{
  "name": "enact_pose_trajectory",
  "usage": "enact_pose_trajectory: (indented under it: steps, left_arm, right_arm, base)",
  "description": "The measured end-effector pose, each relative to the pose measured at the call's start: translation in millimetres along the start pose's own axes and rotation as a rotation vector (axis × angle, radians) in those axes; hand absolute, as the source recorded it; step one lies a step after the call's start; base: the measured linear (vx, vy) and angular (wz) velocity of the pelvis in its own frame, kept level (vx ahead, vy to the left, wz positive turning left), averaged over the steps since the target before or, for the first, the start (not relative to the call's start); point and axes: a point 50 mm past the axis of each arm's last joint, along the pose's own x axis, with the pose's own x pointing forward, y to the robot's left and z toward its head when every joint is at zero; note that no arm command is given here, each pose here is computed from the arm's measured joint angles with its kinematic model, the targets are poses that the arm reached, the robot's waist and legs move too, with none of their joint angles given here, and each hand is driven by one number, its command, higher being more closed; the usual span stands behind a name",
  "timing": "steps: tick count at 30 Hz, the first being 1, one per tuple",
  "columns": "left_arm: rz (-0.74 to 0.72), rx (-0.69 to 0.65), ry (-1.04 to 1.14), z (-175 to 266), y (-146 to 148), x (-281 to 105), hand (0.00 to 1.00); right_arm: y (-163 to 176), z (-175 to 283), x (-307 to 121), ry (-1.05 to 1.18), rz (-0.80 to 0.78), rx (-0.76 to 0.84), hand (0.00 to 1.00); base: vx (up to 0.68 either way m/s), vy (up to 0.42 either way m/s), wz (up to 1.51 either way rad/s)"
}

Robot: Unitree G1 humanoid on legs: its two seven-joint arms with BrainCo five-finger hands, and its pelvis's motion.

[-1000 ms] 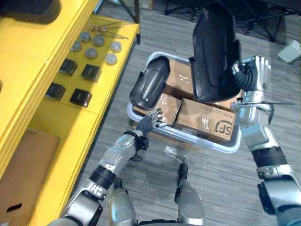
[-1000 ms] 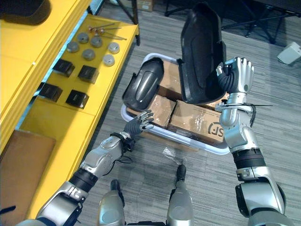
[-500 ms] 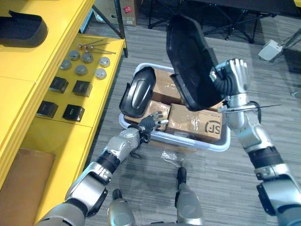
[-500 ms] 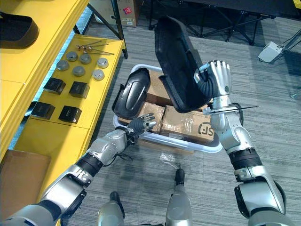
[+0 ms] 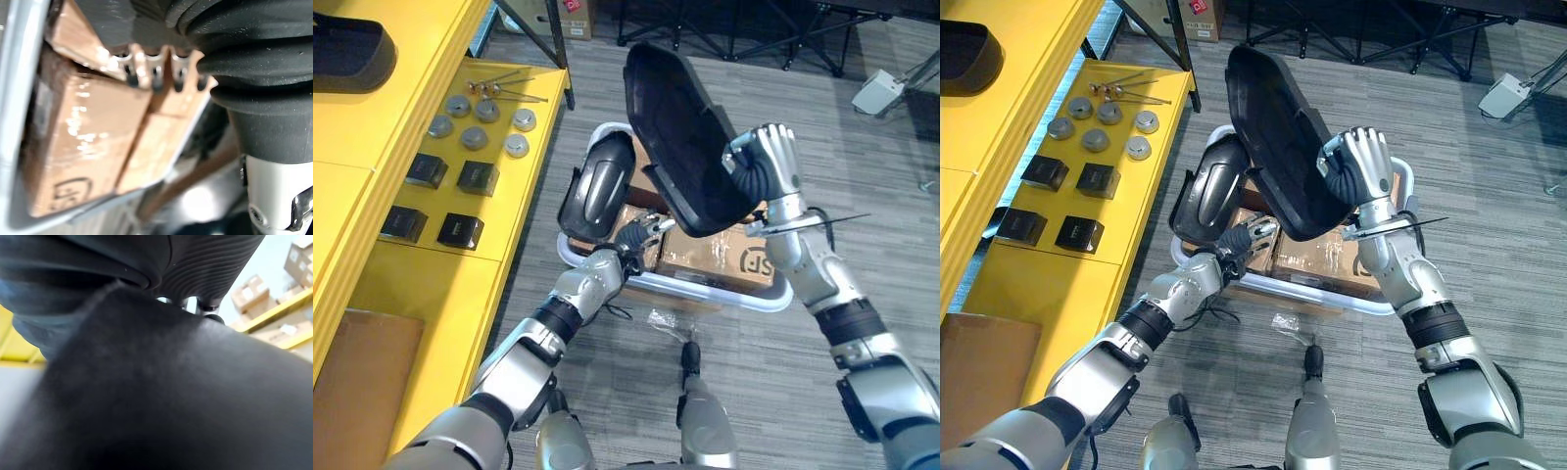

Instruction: Walk over and take plastic housings, then place them on the shelf

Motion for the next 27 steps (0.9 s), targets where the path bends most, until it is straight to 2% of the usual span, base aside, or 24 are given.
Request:
enact_pose_trajectory:
  steps: [8,9,15,20,27]
  left_arm:
    - [-0.048,-0.275,-0.095,8.5,-20.1,5.6,0.00]
    - [-0.048,-0.325,-0.112,10.4,-19.6,5.5,1.00]
    - [-0.119,-0.578,-0.184,21.3,-18.7,4.9,1.00]
    - [-0.190,-0.715,-0.285,31.1,-15.9,2.9,1.00]
    - [-0.223,-0.764,-0.385,36.9,-12.0,0.3,1.00]
  right_arm:
    - [14.8,16.1,-2.9,-0.041,0.010,0.070,1.00]
    - [15.6,16.8,-3.7,-0.042,0.010,0.075,1.00]
    - [17.1,21.7,-7.3,-0.028,-0.038,0.138,1.00]
    - [10.8,30.6,-4.4,-0.058,-0.080,0.175,1.00]
    - [12.4,49.1,-8.2,-0.133,-0.099,0.236,1.00]
  base:
    - [-0.01,0.016,-0.04]
    - [-0.01,0.040,-0.07]
    - [0.00,0.006,0.00]
    - [0.00,0.000,0.00]
    - [0.00,0.000,0.00]
